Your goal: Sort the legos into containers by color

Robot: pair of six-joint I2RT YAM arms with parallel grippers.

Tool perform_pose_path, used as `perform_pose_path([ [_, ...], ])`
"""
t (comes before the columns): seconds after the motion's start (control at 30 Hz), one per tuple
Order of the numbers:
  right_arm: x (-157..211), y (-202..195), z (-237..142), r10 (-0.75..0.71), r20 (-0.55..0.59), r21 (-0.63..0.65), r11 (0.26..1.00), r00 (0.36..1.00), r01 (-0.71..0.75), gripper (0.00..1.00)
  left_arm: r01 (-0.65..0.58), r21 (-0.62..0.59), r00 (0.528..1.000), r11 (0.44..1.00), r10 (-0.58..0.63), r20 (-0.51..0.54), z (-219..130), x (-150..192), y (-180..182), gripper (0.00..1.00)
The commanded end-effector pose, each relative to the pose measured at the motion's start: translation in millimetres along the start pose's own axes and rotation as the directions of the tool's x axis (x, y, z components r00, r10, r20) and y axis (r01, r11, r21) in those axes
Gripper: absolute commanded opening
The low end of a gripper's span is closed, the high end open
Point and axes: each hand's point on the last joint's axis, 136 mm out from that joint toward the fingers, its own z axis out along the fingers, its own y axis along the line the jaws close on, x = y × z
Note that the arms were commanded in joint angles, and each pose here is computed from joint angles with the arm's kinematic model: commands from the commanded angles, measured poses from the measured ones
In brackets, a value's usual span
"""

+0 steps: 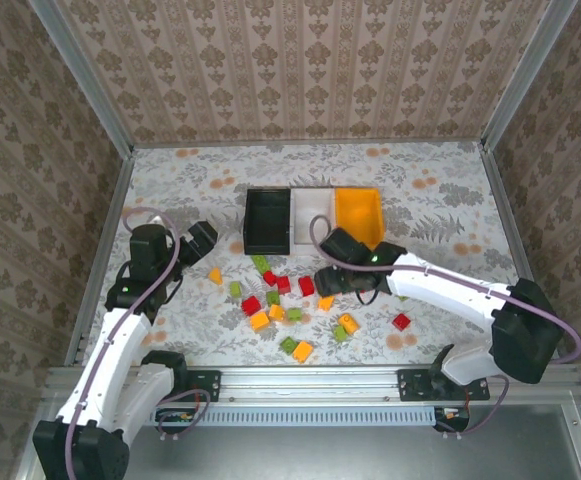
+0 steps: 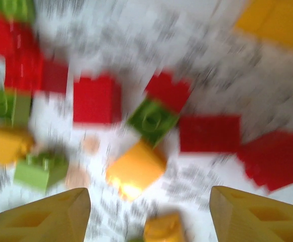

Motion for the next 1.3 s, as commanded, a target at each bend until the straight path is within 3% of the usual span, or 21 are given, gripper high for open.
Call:
perform_pose_path([
  [0.0, 64, 9, 0, -0.064, -0.204, -0.021, 0.998, 0.977, 0.061, 0.62, -0.033, 0.008, 0.999, 0.999, 0.033, -0.019, -2, 6, 0, 1.00],
  [0.17, 99, 19, -3, -0.124, -0.295, -0.007, 0.992, 0.947, 0.128, 0.59, -0.034, -0.004, 0.999, 0.999, 0.034, -0.025, 0, 9, 4, 1.00],
  [0.53, 128, 20, 7, -0.102, -0.372, -0.022, 0.995, 0.923, 0.101, 0.55, -0.032, -0.020, 0.999, 0.999, 0.032, -0.032, 4, 13, 10, 1.00],
  [1.07, 105, 13, 50, -0.096, -0.288, 0.081, 0.989, 0.953, 0.124, 0.50, -0.034, -0.036, 0.999, 0.999, 0.033, -0.034, 2, 12, 12, 1.00],
  [1.27, 101, 13, 53, -0.111, -0.284, 0.080, 0.987, 0.953, 0.139, 0.36, -0.034, -0.039, 0.999, 0.999, 0.033, -0.035, 3, 12, 12, 1.00],
])
